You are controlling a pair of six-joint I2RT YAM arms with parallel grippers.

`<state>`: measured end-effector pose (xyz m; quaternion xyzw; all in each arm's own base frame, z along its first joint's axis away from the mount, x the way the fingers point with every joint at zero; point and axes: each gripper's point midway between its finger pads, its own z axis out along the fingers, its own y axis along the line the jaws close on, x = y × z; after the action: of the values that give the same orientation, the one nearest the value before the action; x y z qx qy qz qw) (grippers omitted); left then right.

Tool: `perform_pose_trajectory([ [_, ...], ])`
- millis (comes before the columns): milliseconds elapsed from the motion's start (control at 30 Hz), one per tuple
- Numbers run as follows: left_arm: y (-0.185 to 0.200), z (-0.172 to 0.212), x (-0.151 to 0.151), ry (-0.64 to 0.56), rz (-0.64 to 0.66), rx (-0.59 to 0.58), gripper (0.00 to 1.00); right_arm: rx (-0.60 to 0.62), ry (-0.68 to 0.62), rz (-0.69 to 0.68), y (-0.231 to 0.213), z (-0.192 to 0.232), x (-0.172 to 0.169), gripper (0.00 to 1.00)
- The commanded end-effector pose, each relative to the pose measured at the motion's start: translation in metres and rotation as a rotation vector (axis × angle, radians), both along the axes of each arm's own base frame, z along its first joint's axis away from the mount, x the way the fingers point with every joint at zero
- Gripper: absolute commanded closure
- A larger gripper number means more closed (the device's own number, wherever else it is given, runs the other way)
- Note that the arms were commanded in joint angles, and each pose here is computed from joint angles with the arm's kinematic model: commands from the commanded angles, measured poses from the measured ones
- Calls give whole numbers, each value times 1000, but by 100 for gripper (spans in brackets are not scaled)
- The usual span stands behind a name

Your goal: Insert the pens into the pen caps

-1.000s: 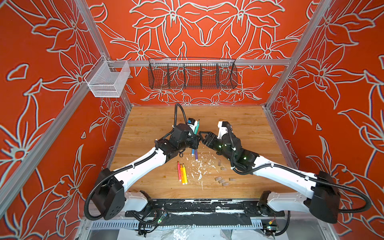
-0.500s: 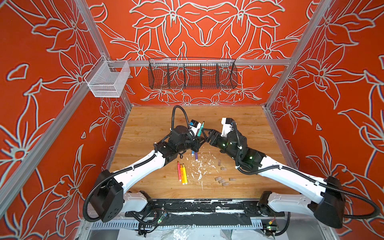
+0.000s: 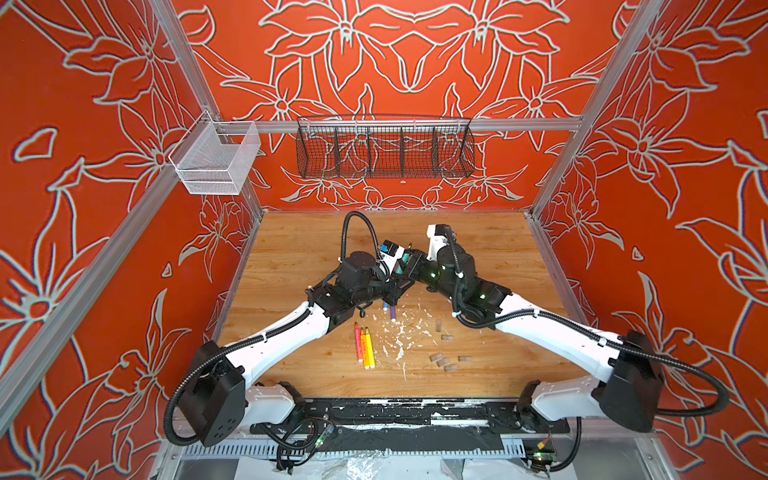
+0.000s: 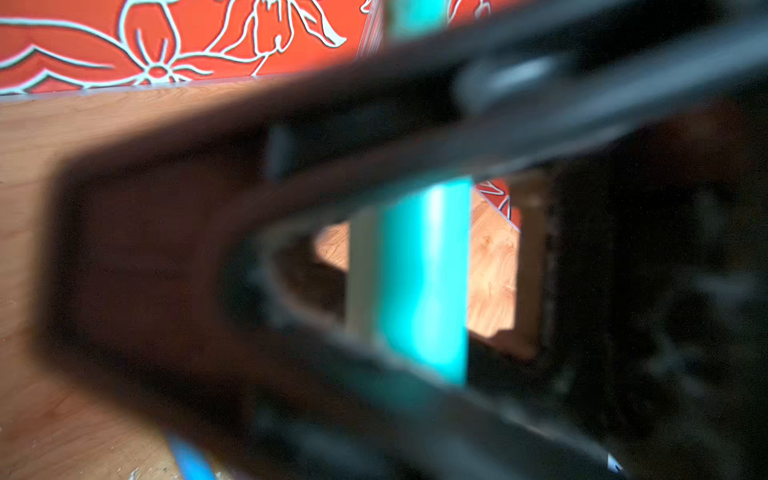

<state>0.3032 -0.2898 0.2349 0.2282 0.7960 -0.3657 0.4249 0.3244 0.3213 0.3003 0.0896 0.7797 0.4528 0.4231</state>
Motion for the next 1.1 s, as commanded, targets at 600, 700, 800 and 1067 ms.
perform_pose_trajectory([
  [600, 12, 17, 0, -68, 53, -37, 70, 5, 27, 96, 13, -17, -29, 100],
  [700, 11, 16, 0, -65, 50, -37, 93, 12, 26, 100, 11, -17, -33, 100],
  [800, 12, 16, 2, -63, 59, -38, 100, 11, 28, 109, 11, -17, -36, 100],
  [1067, 34, 6, 23, -18, 248, -20, 100, -101, 7, 45, -20, -12, -42, 52],
])
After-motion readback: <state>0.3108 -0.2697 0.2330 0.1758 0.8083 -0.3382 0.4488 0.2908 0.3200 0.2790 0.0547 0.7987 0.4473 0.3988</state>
